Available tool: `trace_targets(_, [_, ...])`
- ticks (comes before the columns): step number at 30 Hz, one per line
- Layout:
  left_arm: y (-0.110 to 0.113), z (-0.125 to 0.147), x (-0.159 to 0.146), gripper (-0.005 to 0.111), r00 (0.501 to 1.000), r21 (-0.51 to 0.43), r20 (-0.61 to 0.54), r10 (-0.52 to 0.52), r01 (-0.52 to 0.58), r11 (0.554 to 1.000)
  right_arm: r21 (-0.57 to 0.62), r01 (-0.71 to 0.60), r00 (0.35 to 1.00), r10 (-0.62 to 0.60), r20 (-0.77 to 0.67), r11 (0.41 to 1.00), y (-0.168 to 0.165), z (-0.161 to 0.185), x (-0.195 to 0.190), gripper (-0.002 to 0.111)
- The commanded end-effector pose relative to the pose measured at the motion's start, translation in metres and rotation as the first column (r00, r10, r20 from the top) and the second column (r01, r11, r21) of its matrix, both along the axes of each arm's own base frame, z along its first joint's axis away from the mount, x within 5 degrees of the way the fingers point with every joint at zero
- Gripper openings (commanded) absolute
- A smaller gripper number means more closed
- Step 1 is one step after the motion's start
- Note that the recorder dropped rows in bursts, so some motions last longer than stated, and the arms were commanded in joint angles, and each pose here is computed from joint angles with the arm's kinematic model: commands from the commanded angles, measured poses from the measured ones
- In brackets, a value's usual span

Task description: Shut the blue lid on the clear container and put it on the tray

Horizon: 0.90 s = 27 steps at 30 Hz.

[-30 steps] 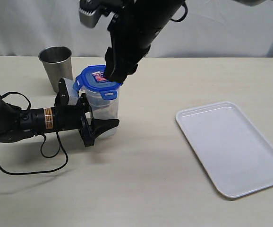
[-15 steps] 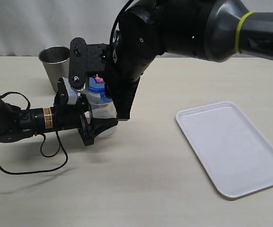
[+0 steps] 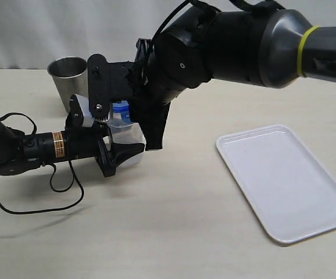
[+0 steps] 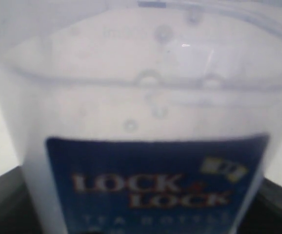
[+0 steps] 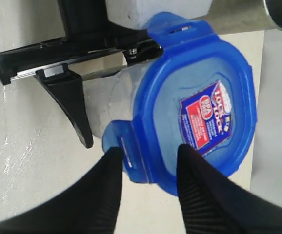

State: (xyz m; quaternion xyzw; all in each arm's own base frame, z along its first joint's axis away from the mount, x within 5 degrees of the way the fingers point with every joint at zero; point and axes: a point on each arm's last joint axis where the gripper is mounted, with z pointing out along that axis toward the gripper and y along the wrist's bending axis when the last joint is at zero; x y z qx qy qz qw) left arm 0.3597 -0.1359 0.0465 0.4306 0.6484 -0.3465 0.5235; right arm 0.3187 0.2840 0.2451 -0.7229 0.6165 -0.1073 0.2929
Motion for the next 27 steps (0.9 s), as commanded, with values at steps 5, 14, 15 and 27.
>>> trace_targets(5, [-0.005, 0.007, -0.002, 0.0, 0.998, -0.018, 0.033, -0.045, 0.045, 0.999, -0.059, 0.007, 0.996, -0.012, -0.086, 0.998, 0.004, -0.044, 0.003, 0.035])
trace_targets(14, [-0.005, 0.007, -0.002, 0.0, 0.998, -0.018, 0.033, -0.045, 0.045, 0.999, -0.067, 0.02, 0.994, -0.027, -0.106, 0.998, 0.006, -0.055, 0.005, 0.024])
trace_targets(15, [-0.005, 0.007, -0.002, 0.0, 0.998, -0.018, 0.033, -0.045, 0.045, 0.999, -0.064, 0.024, 0.994, -0.031, -0.108, 0.998, 0.006, -0.057, 0.005, 0.024])
trace_targets(27, [-0.005, 0.007, -0.002, 0.0, 0.998, -0.018, 0.032, -0.047, 0.048, 0.999, -0.06, 0.055, 0.998, -0.056, -0.022, 0.997, 0.018, -0.056, 0.001, 0.019])
